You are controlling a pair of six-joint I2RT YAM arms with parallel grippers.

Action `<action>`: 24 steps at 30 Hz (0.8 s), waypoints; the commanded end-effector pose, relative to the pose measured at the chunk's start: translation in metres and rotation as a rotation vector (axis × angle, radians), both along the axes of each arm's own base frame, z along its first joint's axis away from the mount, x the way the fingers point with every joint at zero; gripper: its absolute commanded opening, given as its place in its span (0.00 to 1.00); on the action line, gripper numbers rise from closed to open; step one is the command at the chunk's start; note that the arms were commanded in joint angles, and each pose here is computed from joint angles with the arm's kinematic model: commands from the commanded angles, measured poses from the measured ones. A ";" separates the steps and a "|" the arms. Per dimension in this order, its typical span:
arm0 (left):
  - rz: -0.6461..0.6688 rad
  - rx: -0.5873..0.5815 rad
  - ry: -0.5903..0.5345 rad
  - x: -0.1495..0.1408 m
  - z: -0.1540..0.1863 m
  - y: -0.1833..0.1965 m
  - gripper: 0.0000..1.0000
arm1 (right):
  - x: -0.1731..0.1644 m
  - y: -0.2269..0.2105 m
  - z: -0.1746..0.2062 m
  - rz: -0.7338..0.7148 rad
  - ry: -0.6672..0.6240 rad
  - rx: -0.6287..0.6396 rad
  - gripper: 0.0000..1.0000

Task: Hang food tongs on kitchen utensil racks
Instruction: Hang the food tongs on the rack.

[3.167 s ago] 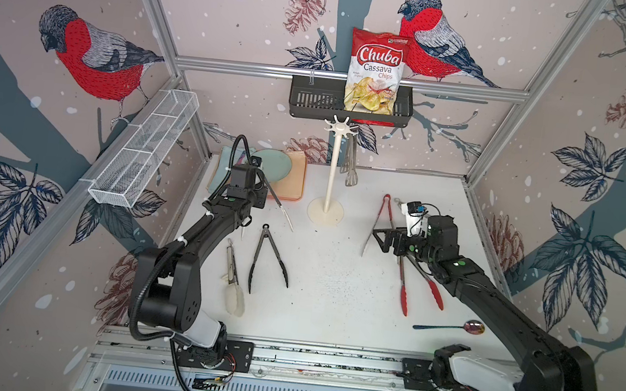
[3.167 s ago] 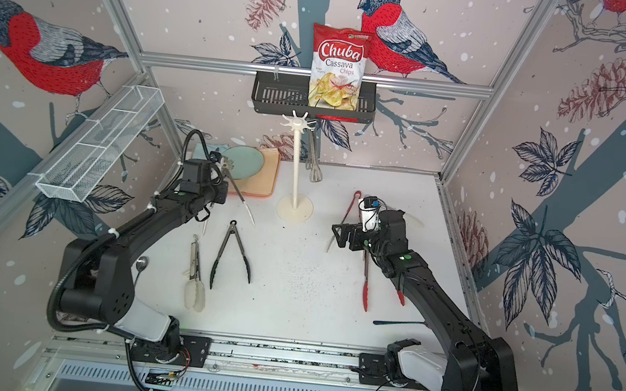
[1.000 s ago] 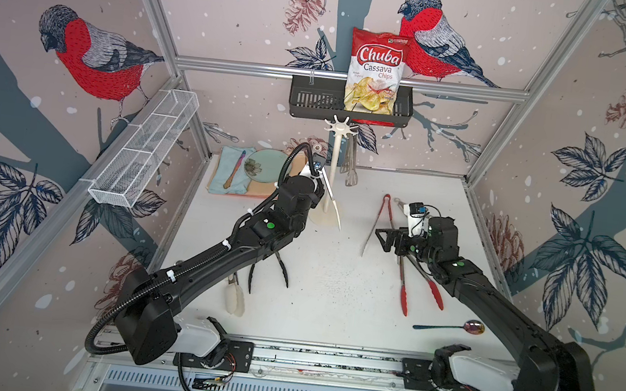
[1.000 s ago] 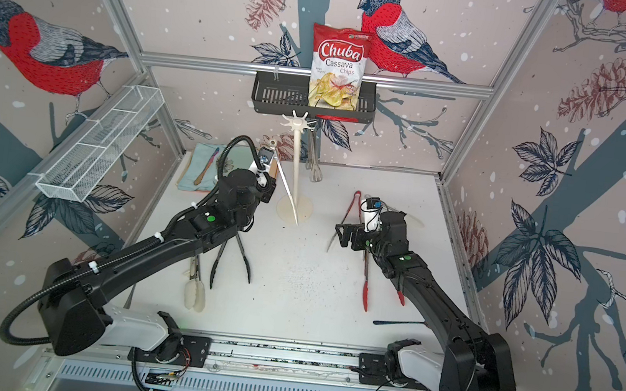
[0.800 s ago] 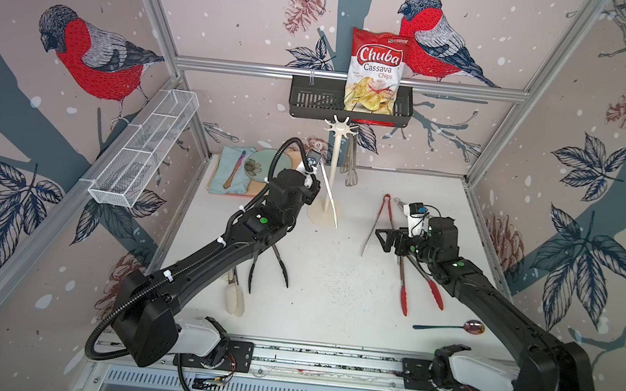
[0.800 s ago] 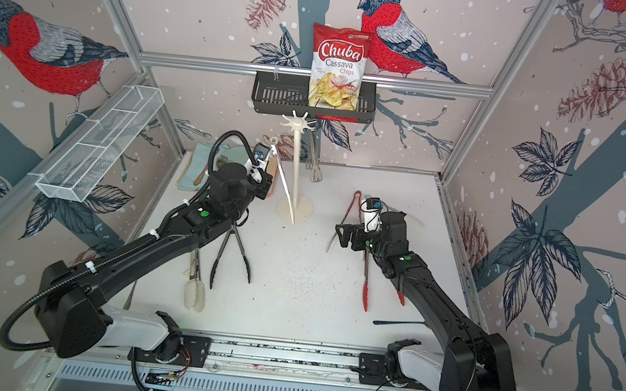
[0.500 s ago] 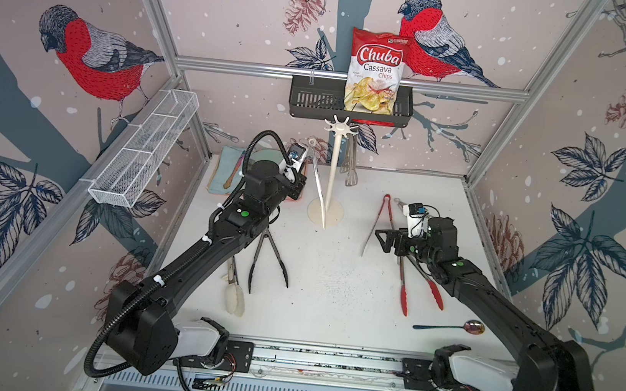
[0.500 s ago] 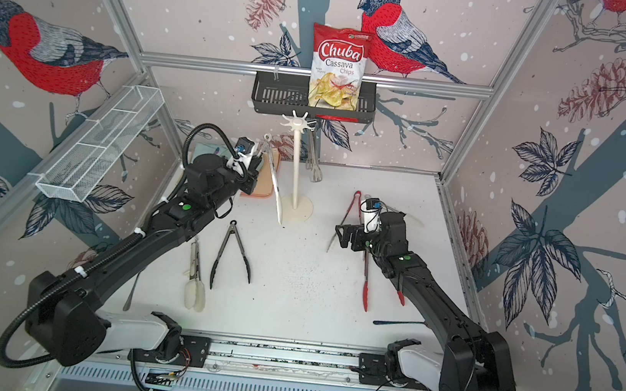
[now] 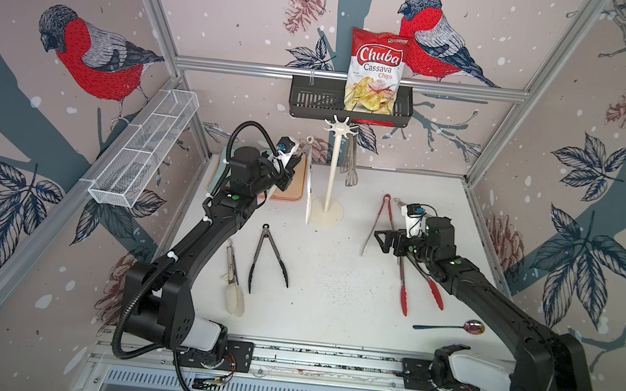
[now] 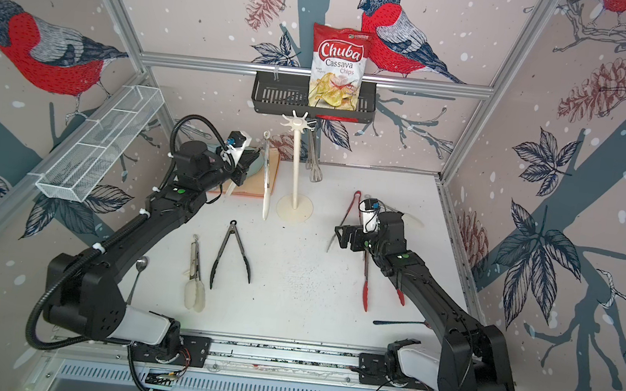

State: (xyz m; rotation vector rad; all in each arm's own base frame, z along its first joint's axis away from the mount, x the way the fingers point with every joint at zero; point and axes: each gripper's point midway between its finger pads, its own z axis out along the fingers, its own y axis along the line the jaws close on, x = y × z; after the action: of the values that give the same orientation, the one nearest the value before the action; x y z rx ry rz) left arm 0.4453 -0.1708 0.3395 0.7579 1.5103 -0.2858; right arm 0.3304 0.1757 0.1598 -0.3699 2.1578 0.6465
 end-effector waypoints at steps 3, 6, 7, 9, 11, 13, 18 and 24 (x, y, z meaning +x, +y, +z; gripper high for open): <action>-0.109 0.029 -0.149 0.011 0.025 -0.009 0.00 | 0.004 0.002 -0.003 0.012 -0.010 -0.015 1.00; -0.115 0.025 -0.175 0.022 0.031 -0.003 0.00 | 0.005 0.003 -0.001 0.015 -0.020 -0.017 1.00; -0.133 0.032 -0.177 0.024 0.031 -0.002 0.00 | 0.005 0.004 0.000 0.019 -0.028 -0.018 1.00; -0.170 0.038 -0.178 0.028 0.033 -0.005 0.00 | 0.007 0.006 -0.008 0.029 -0.015 -0.033 1.00; -0.199 0.041 -0.175 0.032 0.036 -0.006 0.00 | 0.009 0.007 -0.009 0.035 -0.017 -0.042 1.00; -0.231 0.035 -0.181 0.034 0.042 -0.007 0.00 | 0.010 0.008 -0.010 0.042 -0.014 -0.054 1.00; -0.351 0.044 -0.159 0.035 0.042 -0.019 0.00 | 0.006 0.014 -0.009 0.086 -0.041 -0.094 1.00; -0.384 0.052 -0.153 0.042 0.032 -0.021 0.00 | 0.009 0.012 -0.016 0.082 -0.026 -0.115 1.00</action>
State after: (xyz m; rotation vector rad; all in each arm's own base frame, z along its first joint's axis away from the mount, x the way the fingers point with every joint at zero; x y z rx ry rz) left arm 0.4921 -0.1881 0.3694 1.0365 1.2828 -0.4569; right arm 0.3363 0.1886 0.1435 -0.5080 2.1748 0.5815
